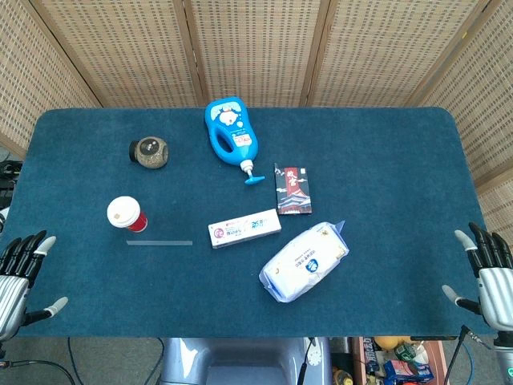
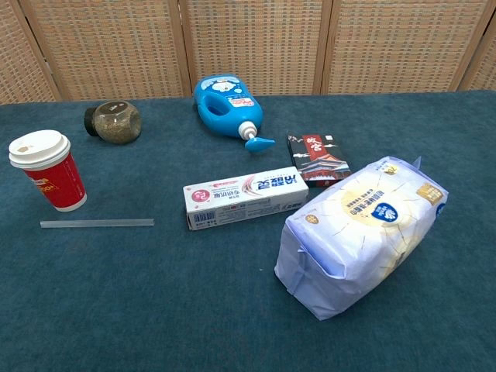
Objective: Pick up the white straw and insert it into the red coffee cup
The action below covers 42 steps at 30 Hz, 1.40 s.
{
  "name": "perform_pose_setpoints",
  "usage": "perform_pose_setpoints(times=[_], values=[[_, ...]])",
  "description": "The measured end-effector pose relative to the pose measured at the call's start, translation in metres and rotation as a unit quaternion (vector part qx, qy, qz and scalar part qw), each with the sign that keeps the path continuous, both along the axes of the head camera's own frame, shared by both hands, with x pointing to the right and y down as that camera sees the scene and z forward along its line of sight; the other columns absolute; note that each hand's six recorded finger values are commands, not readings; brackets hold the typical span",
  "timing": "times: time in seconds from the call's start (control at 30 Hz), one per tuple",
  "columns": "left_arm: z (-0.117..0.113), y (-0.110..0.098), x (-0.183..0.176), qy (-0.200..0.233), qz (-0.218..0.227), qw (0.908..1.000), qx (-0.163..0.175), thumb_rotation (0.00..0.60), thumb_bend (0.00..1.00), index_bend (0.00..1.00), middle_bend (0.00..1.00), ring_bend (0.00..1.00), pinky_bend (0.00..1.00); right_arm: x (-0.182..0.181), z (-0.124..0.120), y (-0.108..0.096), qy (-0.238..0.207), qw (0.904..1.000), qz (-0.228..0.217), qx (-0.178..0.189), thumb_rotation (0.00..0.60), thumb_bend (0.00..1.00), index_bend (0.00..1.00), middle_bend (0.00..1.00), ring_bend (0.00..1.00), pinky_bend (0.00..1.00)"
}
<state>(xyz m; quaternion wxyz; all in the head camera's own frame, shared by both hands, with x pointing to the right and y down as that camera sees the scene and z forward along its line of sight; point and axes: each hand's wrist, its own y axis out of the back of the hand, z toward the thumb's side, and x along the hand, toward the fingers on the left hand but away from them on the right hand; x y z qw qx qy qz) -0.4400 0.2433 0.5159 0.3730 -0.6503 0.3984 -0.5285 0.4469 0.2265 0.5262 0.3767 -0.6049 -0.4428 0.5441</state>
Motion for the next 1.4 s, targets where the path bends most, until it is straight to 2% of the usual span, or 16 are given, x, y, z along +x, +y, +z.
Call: perform_pose_setpoints(times=[0.23, 0.37, 0.67, 0.8, 0.9, 1.0, 1.07, 1.13, 1.4], values=[[0.004, 0.001, 0.002, -0.004, 0.006, 0.9999, -0.007, 0.600, 0.13, 0.00, 0.00, 0.00, 0.00, 0.000, -0.001, 0.000, -0.003, 1.0000, 0.002, 0.000, 0.600, 0.00, 0.00, 0.00, 0.00, 0.00], [0.013, -0.004, 0.009, -0.003, 0.026, 0.9995, -0.018, 0.600, 0.13, 0.00, 0.00, 0.00, 0.00, 0.001, -0.001, 0.000, -0.003, 1.0000, 0.004, 0.001, 0.600, 0.00, 0.00, 0.00, 0.00, 0.00], [0.044, -0.050, 0.060, 0.015, 0.131, 0.9906, -0.035, 0.600, 0.13, 0.00, 0.00, 0.00, 0.00, 0.004, 0.002, -0.003, -0.002, 0.9999, 0.010, -0.005, 0.600, 0.00, 0.00, 0.00, 0.00, 0.00], [0.066, -0.070, 0.096, 0.025, 0.181, 0.9814, -0.058, 0.600, 0.13, 0.13, 0.00, 0.00, 0.00, 0.005, 0.005, -0.004, -0.001, 0.9999, 0.011, -0.008, 0.600, 0.00, 0.00, 0.00, 0.00, 0.00], [0.082, -0.082, 0.124, 0.038, 0.202, 0.9765, -0.066, 0.600, 0.13, 0.22, 0.00, 0.00, 0.00, 0.006, 0.006, -0.005, -0.001, 0.9999, 0.013, -0.010, 0.600, 0.00, 0.00, 0.00, 0.00, 0.00], [0.097, -0.090, 0.139, 0.035, 0.203, 0.9759, -0.072, 0.600, 0.16, 0.30, 0.00, 0.00, 0.00, 0.007, 0.007, -0.005, 0.000, 0.9998, 0.014, -0.012, 0.600, 0.00, 0.00, 0.00, 0.00, 0.00], [0.107, -0.095, 0.145, 0.025, 0.200, 0.9764, -0.079, 0.600, 0.22, 0.34, 0.00, 0.00, 0.00, 0.007, 0.008, -0.005, 0.000, 0.9998, 0.014, -0.014, 0.600, 0.00, 0.00, 0.00, 0.00, 0.00], [0.117, -0.099, 0.148, 0.015, 0.193, 0.9772, -0.087, 0.600, 0.26, 0.35, 0.00, 0.00, 0.00, 0.007, 0.009, -0.005, 0.000, 0.9998, 0.014, -0.015, 0.600, 0.00, 0.00, 0.00, 0.00, 0.00], [0.152, -0.103, 0.156, -0.011, 0.167, 0.9781, -0.123, 0.600, 0.28, 0.38, 0.00, 0.00, 0.00, 0.009, 0.011, -0.007, -0.003, 0.9997, 0.017, -0.019, 0.600, 0.00, 0.00, 0.00, 0.00, 0.00]])
